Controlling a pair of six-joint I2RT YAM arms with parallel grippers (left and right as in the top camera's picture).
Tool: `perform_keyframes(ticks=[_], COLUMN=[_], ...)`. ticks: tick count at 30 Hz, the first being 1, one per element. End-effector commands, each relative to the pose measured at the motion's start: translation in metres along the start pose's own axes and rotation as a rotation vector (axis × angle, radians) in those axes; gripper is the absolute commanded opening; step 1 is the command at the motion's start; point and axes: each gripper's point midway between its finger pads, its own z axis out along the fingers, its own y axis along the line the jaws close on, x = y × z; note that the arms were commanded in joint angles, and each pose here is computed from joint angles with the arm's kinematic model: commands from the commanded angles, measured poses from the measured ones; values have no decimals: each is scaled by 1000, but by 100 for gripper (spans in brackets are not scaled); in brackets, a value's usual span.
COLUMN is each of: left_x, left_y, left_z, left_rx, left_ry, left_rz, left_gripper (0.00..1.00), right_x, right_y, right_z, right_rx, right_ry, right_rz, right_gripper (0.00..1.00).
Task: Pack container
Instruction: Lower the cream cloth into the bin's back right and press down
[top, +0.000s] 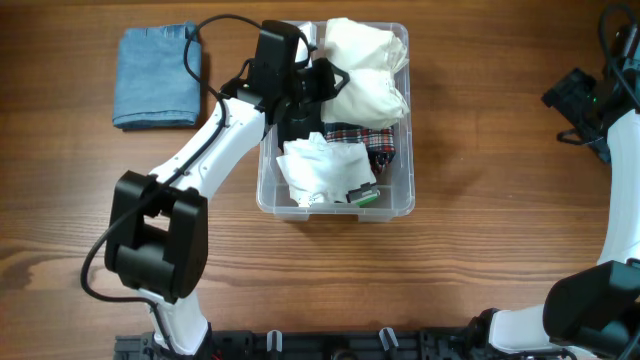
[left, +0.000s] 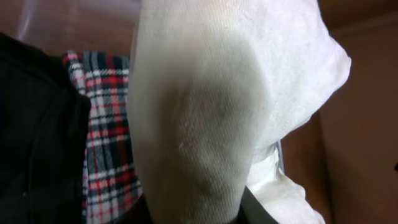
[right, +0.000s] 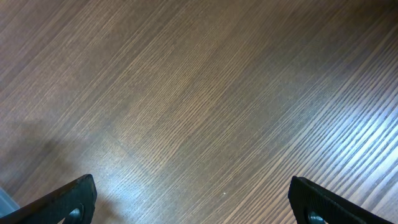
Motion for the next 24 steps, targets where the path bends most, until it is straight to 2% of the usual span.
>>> perform_keyframes(ticks=[1, 3, 5, 7, 10, 13, 16, 24], left_x=[-13, -8, -5, -5, -8, -13, -20, -64], left_y=[-7, -4, -3, -4, -5, -2, -8, -46], left_z=[2, 7, 11, 11, 10, 7, -2, -70], left_rx=[17, 10, 10, 11, 17, 18, 56, 121], left_ry=[-37, -22, -14, -15, -26, -34, -43, -194], left_rz=[17, 13, 9, 11, 16, 11, 16, 74], left_gripper=[31, 32, 44, 66, 67, 76, 80, 80], right_x=[0, 0, 0, 0, 0, 0, 0, 0], right_y=[-1, -1, -1, -1, -1, -1, -1, -1], right_z=[2, 2, 2, 2, 2, 2, 2, 2], right_rx=[8, 8, 8, 7, 8, 8, 8, 8], right_ry=[0, 0, 0, 0, 0, 0, 0, 0], right_rz=[13, 13, 13, 13, 13, 13, 13, 13], right_gripper=[100, 100, 100, 100, 100, 100, 100, 100])
